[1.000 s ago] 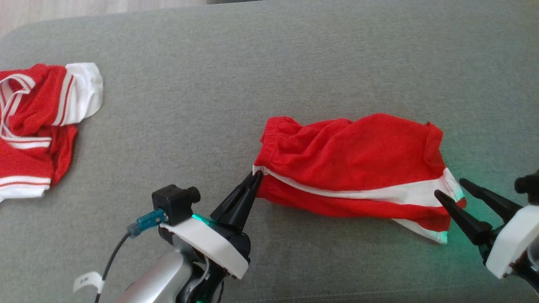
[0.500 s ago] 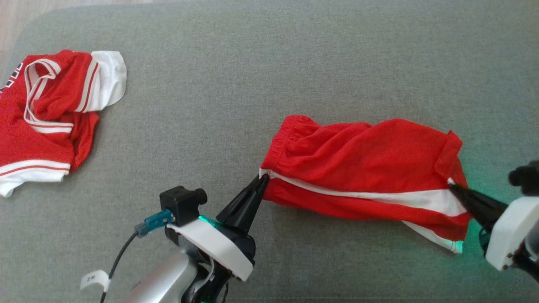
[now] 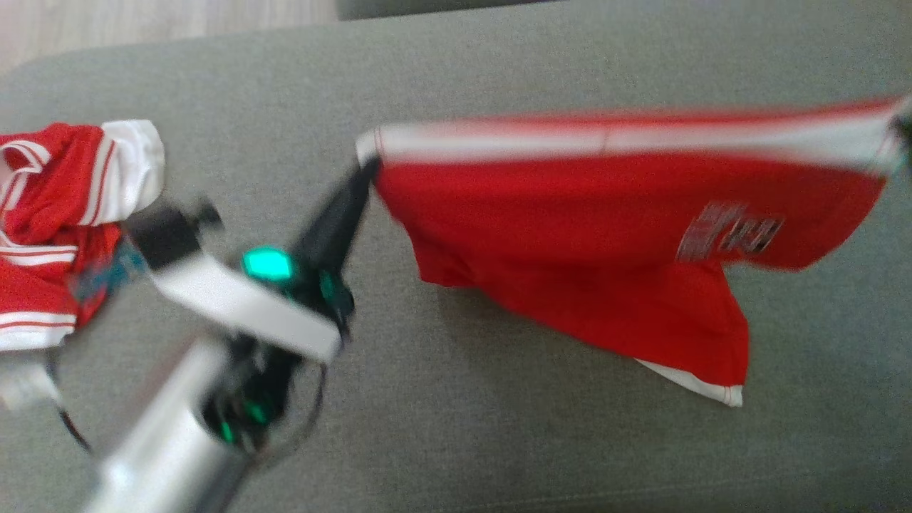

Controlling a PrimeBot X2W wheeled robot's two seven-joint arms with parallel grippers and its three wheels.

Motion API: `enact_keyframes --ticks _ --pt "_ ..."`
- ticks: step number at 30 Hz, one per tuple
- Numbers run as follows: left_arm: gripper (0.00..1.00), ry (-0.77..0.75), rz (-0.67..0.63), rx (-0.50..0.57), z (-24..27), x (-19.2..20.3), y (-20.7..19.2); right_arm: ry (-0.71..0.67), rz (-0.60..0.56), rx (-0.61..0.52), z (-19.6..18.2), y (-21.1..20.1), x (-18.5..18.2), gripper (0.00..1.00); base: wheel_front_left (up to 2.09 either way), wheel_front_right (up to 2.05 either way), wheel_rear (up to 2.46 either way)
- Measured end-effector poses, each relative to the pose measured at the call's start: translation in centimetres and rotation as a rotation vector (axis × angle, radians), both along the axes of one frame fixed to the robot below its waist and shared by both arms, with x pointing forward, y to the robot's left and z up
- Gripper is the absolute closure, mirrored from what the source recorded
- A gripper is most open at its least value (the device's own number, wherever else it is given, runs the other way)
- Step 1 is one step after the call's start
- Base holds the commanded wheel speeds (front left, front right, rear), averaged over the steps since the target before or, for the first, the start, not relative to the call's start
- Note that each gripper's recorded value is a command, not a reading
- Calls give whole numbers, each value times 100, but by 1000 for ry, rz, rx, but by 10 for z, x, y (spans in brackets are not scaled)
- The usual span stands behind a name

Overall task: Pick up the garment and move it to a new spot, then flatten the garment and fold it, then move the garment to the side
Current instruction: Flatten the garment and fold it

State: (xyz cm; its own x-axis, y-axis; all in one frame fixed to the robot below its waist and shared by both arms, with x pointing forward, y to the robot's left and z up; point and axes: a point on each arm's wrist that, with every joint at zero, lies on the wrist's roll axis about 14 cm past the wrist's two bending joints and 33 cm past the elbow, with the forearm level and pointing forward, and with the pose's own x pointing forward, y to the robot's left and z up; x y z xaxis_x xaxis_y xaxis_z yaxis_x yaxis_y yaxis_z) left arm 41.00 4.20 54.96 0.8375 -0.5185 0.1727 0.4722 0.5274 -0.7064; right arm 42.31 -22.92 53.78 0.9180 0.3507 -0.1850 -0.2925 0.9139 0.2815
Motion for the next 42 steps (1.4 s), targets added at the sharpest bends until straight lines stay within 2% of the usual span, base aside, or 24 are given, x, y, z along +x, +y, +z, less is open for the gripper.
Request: enact_keyframes --ticks 3,7,9,13,16,21,23,27,28,29,32,35,39,42 --pt "100 -90 -69 -25 46 28 -5 -127 -31 -3 41 -11 30 100 0 0 0" --pt "100 -246 -180 53 105 71 -29 -290 -102 -67 97 -32 82 100 0 0 0" --pt "100 -332 -194 83 136 108 -49 -380 -175 -135 127 -47 121 100 0 0 0" --pt "100 -417 -161 51 161 146 -73 -507 -257 -222 160 -61 161 100 0 0 0" --pt "100 -466 -147 23 168 160 -87 -562 -292 -244 174 -68 177 100 0 0 0" --pt "100 -438 -168 65 129 164 -107 -521 -285 -252 155 -68 180 100 0 0 0" --pt "100 -410 -183 94 105 161 -110 -492 -281 -237 141 -70 177 100 0 0 0" --pt "100 -314 -210 193 38 149 -105 -358 -274 -204 78 -74 154 100 0 0 0" --pt "100 -314 -210 193 38 149 -105 -358 -274 -204 78 -74 154 100 0 0 0" --pt "100 -290 -215 209 24 142 -103 -318 -277 -194 61 -77 145 100 0 0 0" --pt "100 -241 -196 197 -1 115 -96 -212 -299 -145 14 -80 109 100 0 0 0" --pt "100 -160 -205 197 -36 67 -95 -120 -341 -90 -22 -83 63 100 0 0 0" --pt "100 -67 -172 197 -62 7 -85 -41 -431 -32 -47 -94 -5 100 0 0 0" --pt "100 -58 -181 238 -70 -31 -82 44 -474 -2 -63 -93 -52 100 0 0 0"
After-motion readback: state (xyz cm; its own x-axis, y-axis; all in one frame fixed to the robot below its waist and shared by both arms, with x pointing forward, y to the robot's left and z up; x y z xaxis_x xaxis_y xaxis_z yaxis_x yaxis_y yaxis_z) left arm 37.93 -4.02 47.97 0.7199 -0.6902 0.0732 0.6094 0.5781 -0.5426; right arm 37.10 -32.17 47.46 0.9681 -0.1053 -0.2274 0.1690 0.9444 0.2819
